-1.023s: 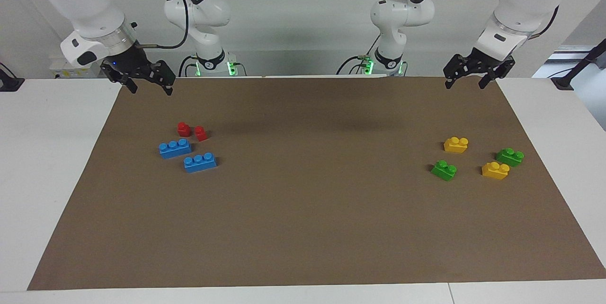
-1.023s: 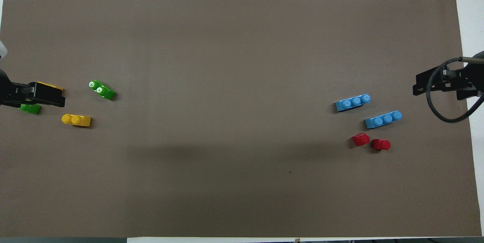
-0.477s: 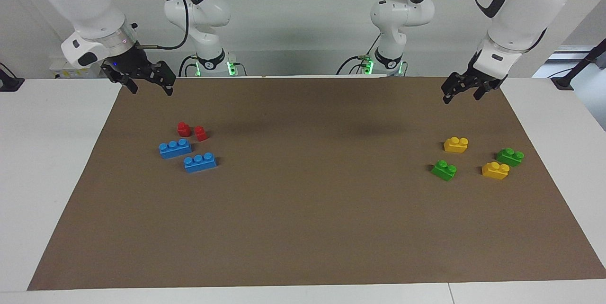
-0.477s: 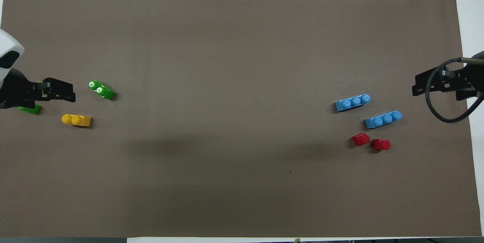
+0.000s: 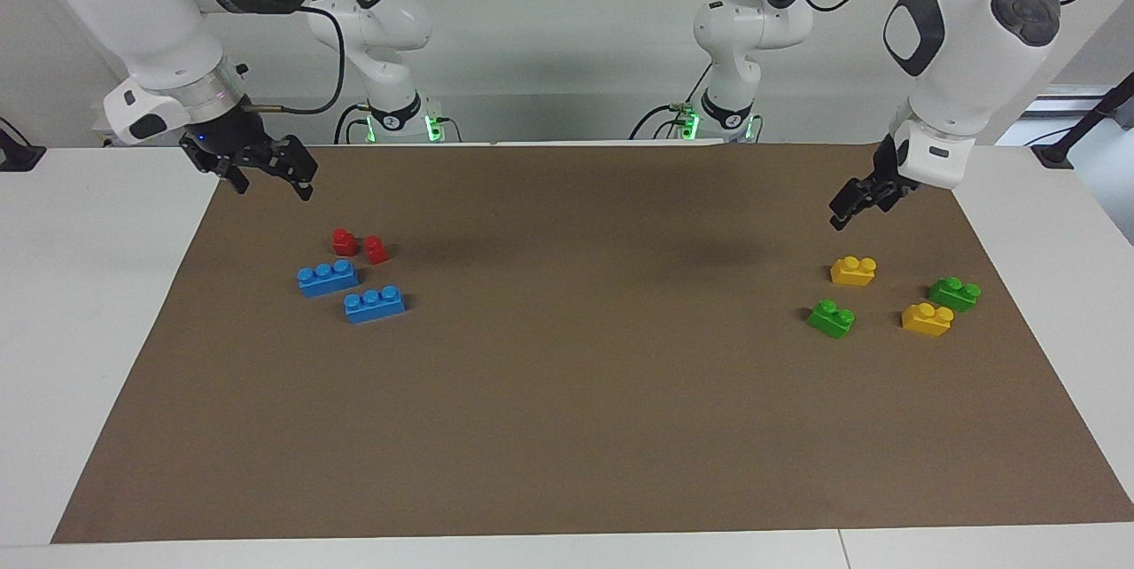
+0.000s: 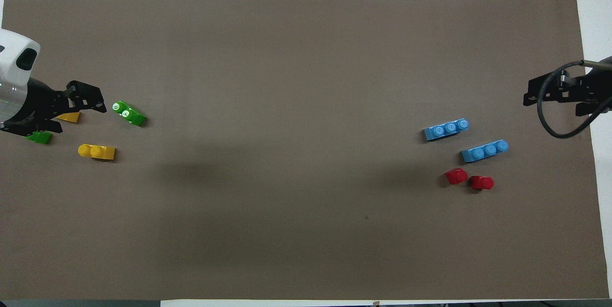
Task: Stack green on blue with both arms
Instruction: 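Move the left gripper to the green brick while the right gripper reaches the blue brick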
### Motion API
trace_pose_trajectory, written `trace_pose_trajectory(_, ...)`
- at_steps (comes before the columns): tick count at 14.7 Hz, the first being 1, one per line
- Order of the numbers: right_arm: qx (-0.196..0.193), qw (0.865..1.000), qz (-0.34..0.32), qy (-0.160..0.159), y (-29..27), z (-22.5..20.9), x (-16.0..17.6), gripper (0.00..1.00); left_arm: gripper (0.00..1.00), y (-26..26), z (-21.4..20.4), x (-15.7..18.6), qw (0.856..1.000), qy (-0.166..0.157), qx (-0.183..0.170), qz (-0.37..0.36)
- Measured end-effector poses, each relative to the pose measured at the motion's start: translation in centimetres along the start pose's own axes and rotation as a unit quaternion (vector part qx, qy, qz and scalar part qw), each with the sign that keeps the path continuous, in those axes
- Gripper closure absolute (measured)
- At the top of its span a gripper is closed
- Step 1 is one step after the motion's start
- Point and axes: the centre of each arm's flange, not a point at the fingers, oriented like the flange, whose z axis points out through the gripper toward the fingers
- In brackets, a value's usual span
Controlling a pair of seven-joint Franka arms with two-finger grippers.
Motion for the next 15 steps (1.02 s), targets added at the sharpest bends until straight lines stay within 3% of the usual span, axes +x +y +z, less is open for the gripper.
trace_pose_trajectory(5,0.009,0.994,0.106,0.009,-0.6,6.0,4.2,0.00,0.00,-1.3,4.2,3.1,0.995,0.007,-0.016,-0.100)
trace_pose_trajectory(9,0.048,0.979,0.197,0.005,-1.4,10.3,5.4,0.00,0.00,-1.2,7.7,4.1,0.987,0.020,-0.025,-0.160)
trace_pose_trajectory(15,0.098,0.926,0.363,-0.039,-2.3,14.0,5.4,0.00,0.00,-2.3,11.0,6.0,0.974,0.039,-0.036,-0.222)
